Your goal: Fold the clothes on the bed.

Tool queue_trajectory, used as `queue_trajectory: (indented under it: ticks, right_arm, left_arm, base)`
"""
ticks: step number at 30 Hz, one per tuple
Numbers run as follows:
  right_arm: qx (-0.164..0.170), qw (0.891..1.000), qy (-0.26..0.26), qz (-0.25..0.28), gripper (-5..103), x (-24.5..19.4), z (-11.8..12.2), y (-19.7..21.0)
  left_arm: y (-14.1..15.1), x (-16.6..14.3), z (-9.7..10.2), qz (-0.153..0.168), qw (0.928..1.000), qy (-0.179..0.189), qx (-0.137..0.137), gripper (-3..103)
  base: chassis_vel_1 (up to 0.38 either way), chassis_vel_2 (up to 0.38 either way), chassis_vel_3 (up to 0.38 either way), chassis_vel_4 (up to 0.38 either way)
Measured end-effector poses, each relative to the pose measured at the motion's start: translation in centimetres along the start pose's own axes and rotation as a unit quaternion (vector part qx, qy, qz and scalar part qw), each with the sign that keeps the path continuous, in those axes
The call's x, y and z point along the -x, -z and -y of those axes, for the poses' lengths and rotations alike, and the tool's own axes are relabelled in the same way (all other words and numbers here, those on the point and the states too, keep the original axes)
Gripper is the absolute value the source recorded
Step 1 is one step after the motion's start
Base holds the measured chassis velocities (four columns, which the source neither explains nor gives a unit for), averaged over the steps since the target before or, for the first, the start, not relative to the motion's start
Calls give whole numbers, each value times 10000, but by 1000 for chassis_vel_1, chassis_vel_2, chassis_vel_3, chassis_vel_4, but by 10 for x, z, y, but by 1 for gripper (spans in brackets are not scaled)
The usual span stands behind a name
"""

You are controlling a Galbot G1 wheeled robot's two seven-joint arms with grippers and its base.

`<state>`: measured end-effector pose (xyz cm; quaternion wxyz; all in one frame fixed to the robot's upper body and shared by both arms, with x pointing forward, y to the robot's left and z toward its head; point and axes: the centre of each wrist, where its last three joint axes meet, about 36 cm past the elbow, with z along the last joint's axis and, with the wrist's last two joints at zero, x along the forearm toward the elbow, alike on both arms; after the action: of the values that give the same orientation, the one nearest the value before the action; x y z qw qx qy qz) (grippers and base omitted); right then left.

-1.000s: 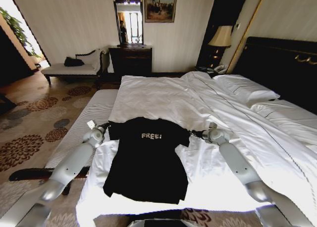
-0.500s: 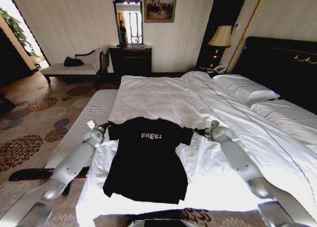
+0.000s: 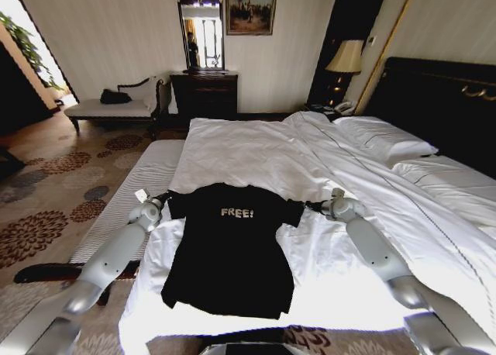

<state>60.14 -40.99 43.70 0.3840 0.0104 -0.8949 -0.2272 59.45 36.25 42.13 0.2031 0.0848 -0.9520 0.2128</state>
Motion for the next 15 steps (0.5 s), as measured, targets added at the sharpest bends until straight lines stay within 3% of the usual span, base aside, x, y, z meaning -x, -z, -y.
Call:
queue_trajectory:
  ticks: [9, 13, 15]
  right_arm:
    - [-57, 10000, 63, -32, 1, 1, -6, -8]
    - [-146, 9998, 166, 19, 1, -4, -15, -9]
    - [-248, 9990, 353, 109, 1, -13, -31, -7]
  left_arm:
    - [-8, 0, 4, -32, 10000, -44, 19, 1]
    - [-11, -2, 4, -37, 10000, -50, 53, 1]
    - [-14, -2, 5, -34, 9999, -57, 97, 1]
  base:
    - [0, 0, 0, 0]
    - [0, 0, 0, 0]
    - [0, 0, 0, 0]
